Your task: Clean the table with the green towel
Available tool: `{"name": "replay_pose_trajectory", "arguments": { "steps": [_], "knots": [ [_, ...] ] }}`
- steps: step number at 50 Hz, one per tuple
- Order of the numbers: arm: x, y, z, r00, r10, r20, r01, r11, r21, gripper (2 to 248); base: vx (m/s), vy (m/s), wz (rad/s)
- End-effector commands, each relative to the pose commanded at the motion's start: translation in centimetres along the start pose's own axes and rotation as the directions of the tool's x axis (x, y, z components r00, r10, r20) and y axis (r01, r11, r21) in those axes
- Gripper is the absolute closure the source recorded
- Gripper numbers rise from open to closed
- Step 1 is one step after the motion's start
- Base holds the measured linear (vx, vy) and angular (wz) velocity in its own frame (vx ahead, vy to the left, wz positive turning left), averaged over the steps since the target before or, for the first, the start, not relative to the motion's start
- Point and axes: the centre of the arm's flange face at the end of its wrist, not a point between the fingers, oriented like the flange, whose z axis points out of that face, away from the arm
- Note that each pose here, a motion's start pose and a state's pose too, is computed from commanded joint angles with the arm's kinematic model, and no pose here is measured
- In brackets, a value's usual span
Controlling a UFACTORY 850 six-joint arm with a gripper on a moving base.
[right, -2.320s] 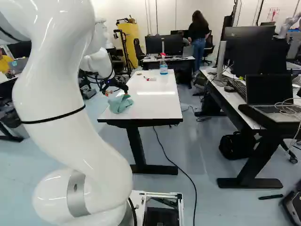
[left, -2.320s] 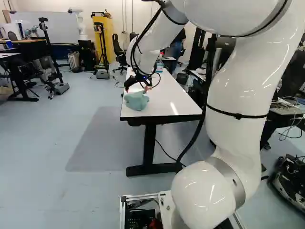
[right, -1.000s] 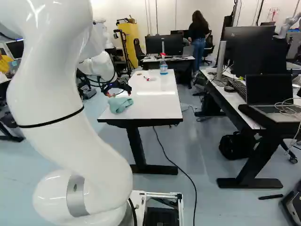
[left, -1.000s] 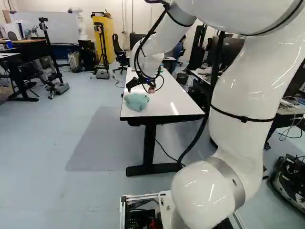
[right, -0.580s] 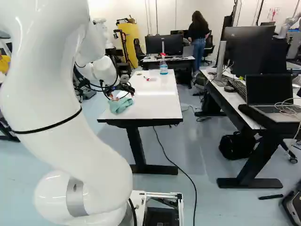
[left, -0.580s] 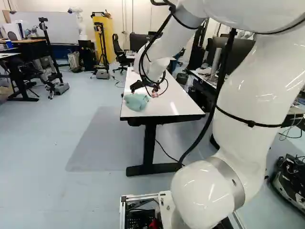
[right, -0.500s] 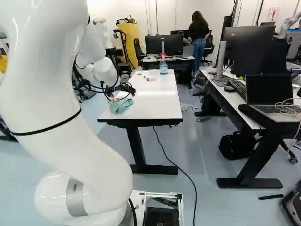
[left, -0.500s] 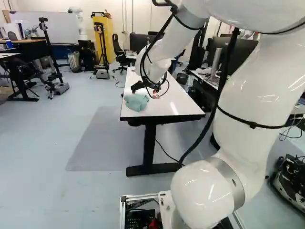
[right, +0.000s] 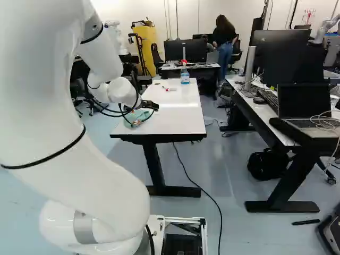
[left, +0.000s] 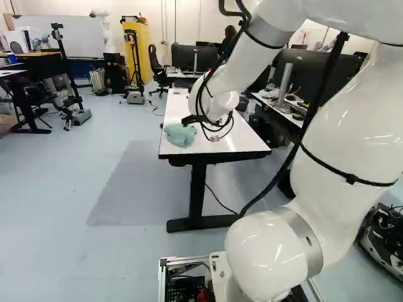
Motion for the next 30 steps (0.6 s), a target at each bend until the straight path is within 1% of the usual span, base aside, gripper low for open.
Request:
{"name": "replay_pose_trajectory", "arguments": {
  "steps": [14,30],
  "knots": [
    [-3.7,1.7,-1.9,0.996,0.006,-0.089,-0.009,1.000,-0.027,3,0.000,0.000,0.000],
    [-7.6,3.1,-3.9,0.984,0.008,-0.176,-0.018,0.998,-0.052,3,0.000,0.000,0.000]
  ]
}}
